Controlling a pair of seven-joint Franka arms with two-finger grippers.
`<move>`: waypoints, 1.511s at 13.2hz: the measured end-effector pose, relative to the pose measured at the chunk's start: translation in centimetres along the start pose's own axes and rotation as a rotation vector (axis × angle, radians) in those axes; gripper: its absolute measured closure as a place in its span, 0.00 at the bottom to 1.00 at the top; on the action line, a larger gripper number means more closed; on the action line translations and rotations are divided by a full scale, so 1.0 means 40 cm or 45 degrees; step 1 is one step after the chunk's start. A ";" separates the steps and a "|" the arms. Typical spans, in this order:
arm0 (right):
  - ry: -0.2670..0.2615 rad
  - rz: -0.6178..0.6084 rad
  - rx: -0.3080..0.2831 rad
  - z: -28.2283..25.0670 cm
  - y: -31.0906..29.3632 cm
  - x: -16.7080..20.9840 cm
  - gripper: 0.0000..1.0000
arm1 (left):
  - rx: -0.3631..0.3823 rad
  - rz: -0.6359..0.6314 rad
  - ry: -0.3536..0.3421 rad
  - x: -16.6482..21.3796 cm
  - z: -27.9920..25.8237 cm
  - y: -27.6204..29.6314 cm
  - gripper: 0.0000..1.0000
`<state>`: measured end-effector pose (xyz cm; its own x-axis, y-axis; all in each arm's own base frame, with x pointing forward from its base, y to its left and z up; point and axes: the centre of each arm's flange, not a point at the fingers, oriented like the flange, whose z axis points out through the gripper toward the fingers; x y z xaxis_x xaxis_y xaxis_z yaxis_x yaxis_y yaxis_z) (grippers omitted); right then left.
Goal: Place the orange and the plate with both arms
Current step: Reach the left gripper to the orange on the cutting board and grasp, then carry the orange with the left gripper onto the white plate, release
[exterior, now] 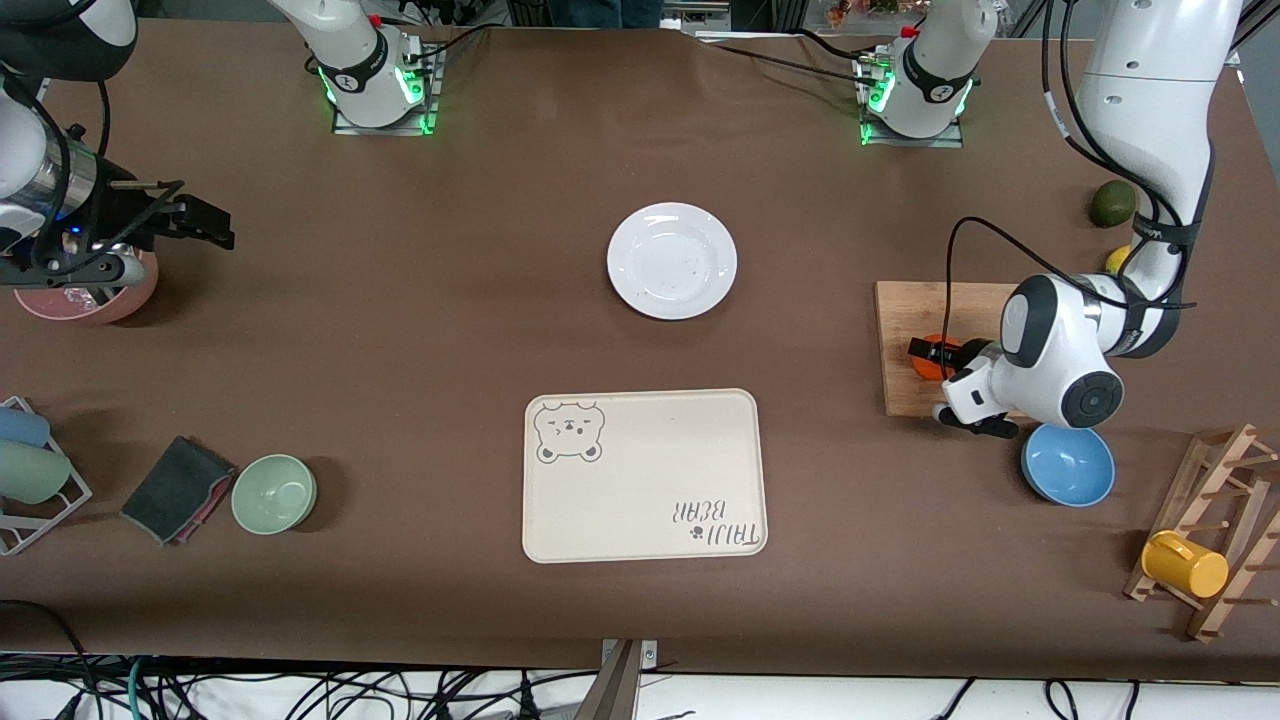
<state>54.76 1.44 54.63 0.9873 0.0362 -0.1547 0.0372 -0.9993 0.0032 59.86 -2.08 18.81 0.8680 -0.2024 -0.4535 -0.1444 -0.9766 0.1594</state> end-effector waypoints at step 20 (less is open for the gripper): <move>-0.012 0.012 0.002 0.010 0.013 0.005 0.00 | -0.186 -0.739 0.132 -0.202 0.213 1.058 0.29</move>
<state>54.92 0.92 54.19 0.9861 0.0268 -0.1641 0.0277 -0.9996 0.0032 42.69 -42.41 21.77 0.8283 0.3754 -0.4159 0.4265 -0.9039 0.0334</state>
